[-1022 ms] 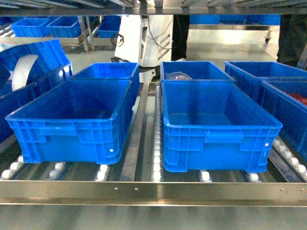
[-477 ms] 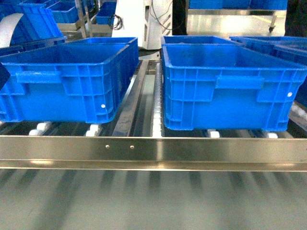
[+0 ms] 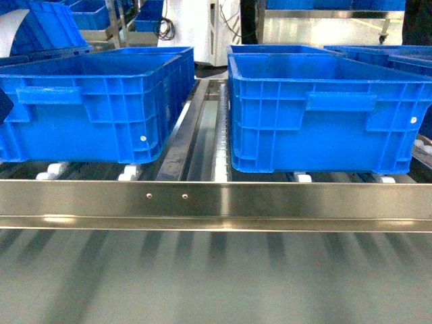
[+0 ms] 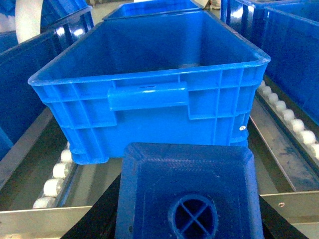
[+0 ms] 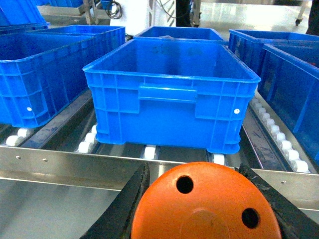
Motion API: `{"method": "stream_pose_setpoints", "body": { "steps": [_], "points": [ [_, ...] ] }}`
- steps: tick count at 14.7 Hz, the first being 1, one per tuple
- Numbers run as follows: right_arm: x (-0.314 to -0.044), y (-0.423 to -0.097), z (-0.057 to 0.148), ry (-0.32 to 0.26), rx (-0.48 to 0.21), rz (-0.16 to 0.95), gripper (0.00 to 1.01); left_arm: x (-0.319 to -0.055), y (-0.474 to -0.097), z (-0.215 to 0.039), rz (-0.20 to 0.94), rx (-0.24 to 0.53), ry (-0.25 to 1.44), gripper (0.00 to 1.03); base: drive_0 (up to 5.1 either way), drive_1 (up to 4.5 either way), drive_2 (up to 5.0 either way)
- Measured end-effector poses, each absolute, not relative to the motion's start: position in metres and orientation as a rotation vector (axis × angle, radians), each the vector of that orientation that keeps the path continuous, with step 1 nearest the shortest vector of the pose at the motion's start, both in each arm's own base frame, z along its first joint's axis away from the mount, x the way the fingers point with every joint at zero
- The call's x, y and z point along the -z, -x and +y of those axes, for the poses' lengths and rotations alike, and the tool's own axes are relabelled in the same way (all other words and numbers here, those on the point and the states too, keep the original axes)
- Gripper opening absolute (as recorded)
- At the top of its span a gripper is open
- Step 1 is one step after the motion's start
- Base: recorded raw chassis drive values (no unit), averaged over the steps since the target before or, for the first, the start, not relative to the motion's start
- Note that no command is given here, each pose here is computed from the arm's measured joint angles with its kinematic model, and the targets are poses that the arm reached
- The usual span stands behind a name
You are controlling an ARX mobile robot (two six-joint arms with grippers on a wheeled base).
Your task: Sort blue parts and orange caps into right shelf containers
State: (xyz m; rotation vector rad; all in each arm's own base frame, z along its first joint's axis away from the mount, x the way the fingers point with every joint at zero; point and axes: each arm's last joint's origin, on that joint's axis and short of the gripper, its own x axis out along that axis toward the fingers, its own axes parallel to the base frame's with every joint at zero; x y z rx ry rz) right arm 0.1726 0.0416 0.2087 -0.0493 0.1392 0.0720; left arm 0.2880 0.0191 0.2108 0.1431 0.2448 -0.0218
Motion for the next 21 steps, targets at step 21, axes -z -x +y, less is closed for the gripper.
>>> {"method": "stream_pose_setpoints", "body": {
  "steps": [21],
  "points": [
    [-0.2087, -0.1726, 0.0416, 0.049, -0.072, 0.139, 0.44, -0.2108, -0.2881, 0.0191, 0.244, 0.022, -0.143, 0.44, 0.0, 0.00, 0.0]
  ]
}}
